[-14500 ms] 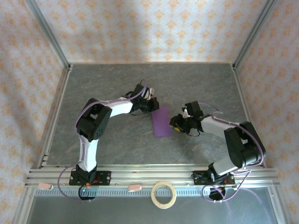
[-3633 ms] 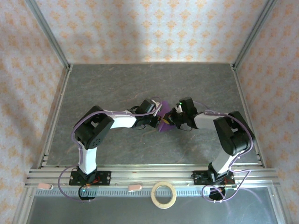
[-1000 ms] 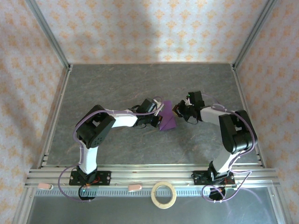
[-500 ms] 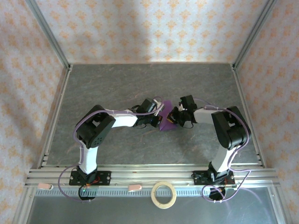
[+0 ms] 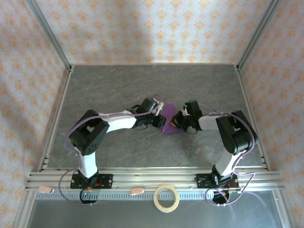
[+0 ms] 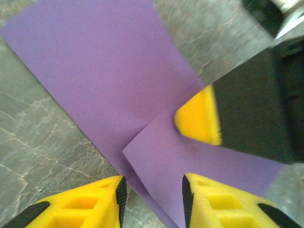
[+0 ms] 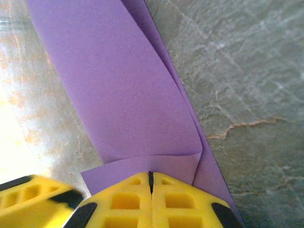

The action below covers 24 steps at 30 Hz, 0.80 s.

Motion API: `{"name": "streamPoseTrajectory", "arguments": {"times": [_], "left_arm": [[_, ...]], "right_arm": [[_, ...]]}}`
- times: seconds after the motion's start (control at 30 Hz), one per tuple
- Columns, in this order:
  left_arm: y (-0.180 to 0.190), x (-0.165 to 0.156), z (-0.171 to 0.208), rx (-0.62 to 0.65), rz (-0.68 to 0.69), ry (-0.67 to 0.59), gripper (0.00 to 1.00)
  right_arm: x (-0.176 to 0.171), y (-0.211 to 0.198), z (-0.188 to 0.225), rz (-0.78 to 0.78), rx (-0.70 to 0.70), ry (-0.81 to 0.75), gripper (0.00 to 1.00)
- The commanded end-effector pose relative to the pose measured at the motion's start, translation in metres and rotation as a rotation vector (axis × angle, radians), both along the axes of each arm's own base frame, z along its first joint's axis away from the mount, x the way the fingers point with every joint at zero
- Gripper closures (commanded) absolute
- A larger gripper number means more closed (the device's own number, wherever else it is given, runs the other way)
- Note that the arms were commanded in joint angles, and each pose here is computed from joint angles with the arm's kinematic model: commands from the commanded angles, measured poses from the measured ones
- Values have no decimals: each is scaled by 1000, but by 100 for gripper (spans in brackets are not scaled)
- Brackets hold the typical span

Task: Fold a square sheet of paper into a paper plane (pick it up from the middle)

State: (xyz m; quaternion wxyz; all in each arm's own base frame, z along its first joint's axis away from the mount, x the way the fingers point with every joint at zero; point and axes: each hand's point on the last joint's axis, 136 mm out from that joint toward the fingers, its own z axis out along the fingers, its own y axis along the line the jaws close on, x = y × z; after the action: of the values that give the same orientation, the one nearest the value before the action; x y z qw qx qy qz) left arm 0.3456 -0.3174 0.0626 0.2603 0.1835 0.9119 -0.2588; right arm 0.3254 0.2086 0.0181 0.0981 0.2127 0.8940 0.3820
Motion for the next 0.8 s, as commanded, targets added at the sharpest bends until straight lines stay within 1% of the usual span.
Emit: {"name": "streamPoseTrajectory", "arguments": {"times": [0.0,0.03,0.07,0.2,0.3,0.43,0.6,0.63,0.77], "left_arm": [[4,-4,26,-87,54,31,58],[0,-6,32,-125,42,39,59],[-5,-9,37,-156,27,55,63],[-25,-23,42,-264,-47,155,86],[-38,-34,32,-303,-104,259,99],[-40,-38,15,-283,-113,322,100],[-44,-40,12,-290,-129,348,100],[-44,-40,-1,-270,-125,373,100],[-45,-40,-11,-255,-128,400,100]], "right_arm": [[-35,-22,-40,-49,-107,163,100],[-35,-22,-41,-48,-107,164,100],[-35,-22,-41,-49,-106,166,100],[-35,-22,-41,-48,-105,163,100],[-35,-23,-42,-47,-108,165,100],[-36,-23,-44,-47,-110,170,100],[-35,-22,-43,-45,-108,168,100],[-35,-22,-43,-44,-109,168,100],[-36,-22,-43,-42,-111,169,100]]}}
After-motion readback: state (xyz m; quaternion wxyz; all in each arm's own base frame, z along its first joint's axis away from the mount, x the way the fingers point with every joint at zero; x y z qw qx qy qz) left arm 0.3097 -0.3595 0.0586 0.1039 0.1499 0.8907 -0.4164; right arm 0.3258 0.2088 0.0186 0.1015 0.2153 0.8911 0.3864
